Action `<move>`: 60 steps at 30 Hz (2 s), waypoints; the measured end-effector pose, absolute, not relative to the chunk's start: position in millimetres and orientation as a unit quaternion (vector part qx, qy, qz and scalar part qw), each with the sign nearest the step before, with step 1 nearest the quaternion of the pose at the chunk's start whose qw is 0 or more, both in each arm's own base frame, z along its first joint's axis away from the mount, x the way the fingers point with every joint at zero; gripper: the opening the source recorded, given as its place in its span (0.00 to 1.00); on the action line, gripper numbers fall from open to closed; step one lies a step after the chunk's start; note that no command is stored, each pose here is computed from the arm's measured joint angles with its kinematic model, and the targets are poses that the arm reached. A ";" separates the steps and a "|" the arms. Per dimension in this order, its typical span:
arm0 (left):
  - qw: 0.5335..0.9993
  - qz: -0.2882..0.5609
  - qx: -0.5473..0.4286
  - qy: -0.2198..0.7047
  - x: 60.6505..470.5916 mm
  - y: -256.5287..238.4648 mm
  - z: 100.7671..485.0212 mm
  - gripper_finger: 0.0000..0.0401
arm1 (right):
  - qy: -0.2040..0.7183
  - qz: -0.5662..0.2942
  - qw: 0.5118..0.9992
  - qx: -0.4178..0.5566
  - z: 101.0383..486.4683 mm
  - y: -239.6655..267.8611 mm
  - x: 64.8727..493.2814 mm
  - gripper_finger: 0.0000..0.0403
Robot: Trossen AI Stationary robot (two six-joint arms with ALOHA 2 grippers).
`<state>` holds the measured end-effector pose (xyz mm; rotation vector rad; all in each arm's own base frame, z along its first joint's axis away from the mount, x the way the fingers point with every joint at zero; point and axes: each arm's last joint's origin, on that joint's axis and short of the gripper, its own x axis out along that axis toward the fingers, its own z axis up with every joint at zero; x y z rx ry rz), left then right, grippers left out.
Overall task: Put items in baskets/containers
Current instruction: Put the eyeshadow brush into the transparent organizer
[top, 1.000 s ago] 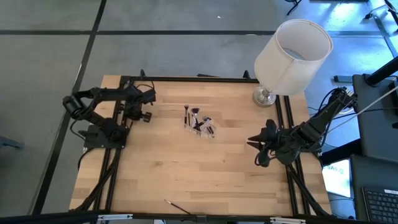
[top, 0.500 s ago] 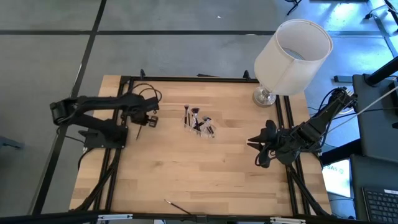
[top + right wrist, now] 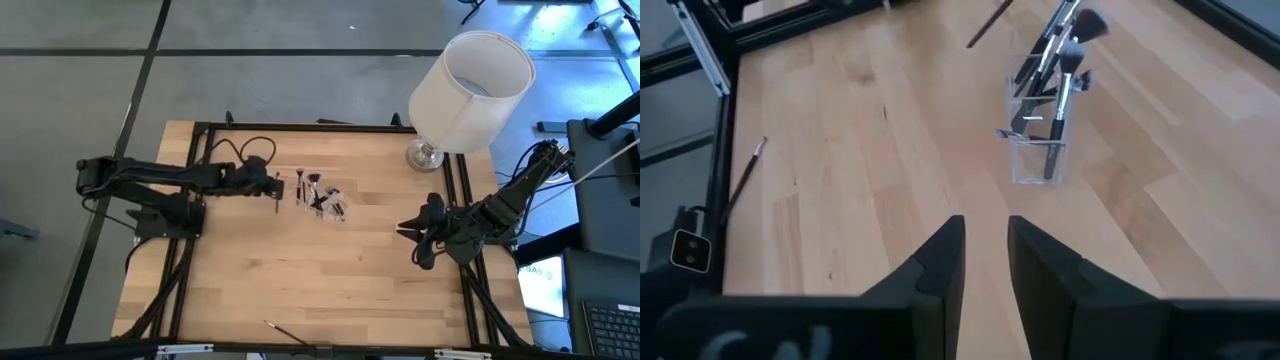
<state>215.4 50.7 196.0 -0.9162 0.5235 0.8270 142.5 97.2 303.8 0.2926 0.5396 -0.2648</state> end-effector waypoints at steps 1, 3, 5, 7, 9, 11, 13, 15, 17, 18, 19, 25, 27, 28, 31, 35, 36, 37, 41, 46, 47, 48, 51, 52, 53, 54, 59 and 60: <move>0.791 0.380 -0.420 0.232 217.9 50.4 200.3 0.07 | 0.265 -0.129 0.945 0.142 303.8 97.2 142.5 0.20; 0.802 0.380 -0.406 0.217 220.8 50.4 209.8 0.07 | 0.265 -0.128 0.946 0.137 303.8 97.2 142.5 0.20; 0.815 0.384 -0.389 0.194 225.1 50.0 220.5 0.07 | 0.266 -0.127 0.946 0.134 303.8 97.2 142.5 0.20; 0.831 0.391 -0.358 0.169 229.3 48.2 229.8 0.07 | 0.266 -0.127 0.946 0.132 303.8 97.2 142.5 0.20; 0.848 0.399 -0.321 0.135 235.6 43.5 235.9 0.07 | 0.266 -0.125 0.947 0.126 303.9 97.2 142.6 0.20; 0.860 0.401 -0.297 0.108 244.4 36.5 236.6 0.08 | 0.264 -0.122 0.949 0.122 304.5 97.6 143.0 0.20; 0.871 0.401 -0.272 0.086 253.6 29.7 235.6 0.09 | 0.262 -0.120 0.950 0.119 304.9 97.9 143.3 0.20; 0.876 0.406 -0.250 0.075 260.9 24.1 232.3 0.10 | 0.261 -0.118 0.951 0.117 305.4 98.2 143.8 0.20; 0.879 0.406 -0.240 0.074 267.5 20.5 226.6 0.10 | 0.260 -0.118 0.951 0.118 305.4 98.3 143.8 0.20; 0.880 0.404 -0.238 0.079 269.9 19.3 223.1 0.10 | 0.260 -0.118 0.951 0.118 305.4 98.3 143.8 0.20; 0.880 0.404 -0.236 0.085 271.5 18.8 219.9 0.09 | 0.260 -0.118 0.951 0.118 305.4 98.3 143.8 0.20; 0.876 0.401 -0.238 0.121 281.3 16.8 197.9 0.09 | 0.260 -0.118 0.951 0.118 305.4 98.3 143.8 0.20; 0.874 0.409 -0.227 0.133 283.6 17.0 190.6 0.10 | 0.260 -0.118 0.951 0.119 305.4 98.2 143.9 0.20; 0.873 0.414 -0.218 0.139 284.2 17.3 187.3 0.11 | 0.260 -0.118 0.951 0.119 305.4 98.3 143.8 0.20; 0.870 0.424 -0.207 0.143 285.9 17.7 182.2 0.13 | 0.260 -0.118 0.951 0.120 305.4 98.3 143.9 0.20; 0.872 0.418 -0.209 0.149 286.6 17.4 180.6 0.19 | 0.261 -0.117 0.951 0.118 305.4 98.2 143.8 0.20; 0.872 0.417 -0.209 0.149 286.6 17.1 180.6 0.20 | 0.260 -0.117 0.951 0.118 305.5 98.3 143.8 0.20; 0.873 0.415 -0.208 0.150 286.7 15.9 180.6 0.22 | 0.260 -0.117 0.951 0.118 305.5 98.3 143.8 0.20; 0.894 0.366 -0.167 0.197 282.8 7.1 187.2 0.27 | 0.264 -0.115 0.950 0.119 305.2 98.3 143.6 0.20; 0.904 0.269 -0.162 0.289 268.0 -15.7 216.7 0.27 | 0.288 -0.103 0.945 0.114 302.1 98.7 142.5 0.20; 0.906 0.240 -0.159 0.310 264.9 -23.0 221.6 0.26 | 0.291 -0.105 0.945 0.111 301.4 98.7 142.5 0.20; 0.907 0.210 -0.155 0.331 261.4 -31.5 224.4 0.25 | 0.291 -0.105 0.944 0.111 301.0 98.7 142.7 0.20; 0.906 0.144 -0.148 0.369 253.4 -61.0 223.3 0.23 | 0.293 -0.106 0.944 0.109 300.3 99.2 143.2 0.20; 0.904 0.122 -0.149 0.382 251.2 -73.3 220.2 0.22 | 0.294 -0.106 0.944 0.109 299.9 99.5 143.5 0.20; 0.902 0.097 -0.150 0.394 249.8 -86.6 215.8 0.22 | 0.294 -0.106 0.944 0.108 299.8 99.7 143.8 0.20; 0.898 0.073 -0.151 0.406 248.1 -100.9 210.5 0.21 | 0.295 -0.106 0.943 0.108 299.7 99.8 143.9 0.20; 0.897 -0.008 -0.109 0.429 241.1 -167.6 188.8 0.20 | 0.289 -0.104 0.945 0.115 300.8 100.7 144.9 0.20; 0.896 -0.012 -0.094 0.433 241.5 -178.6 186.7 0.20 | 0.286 -0.103 0.945 0.117 301.2 100.9 145.2 0.20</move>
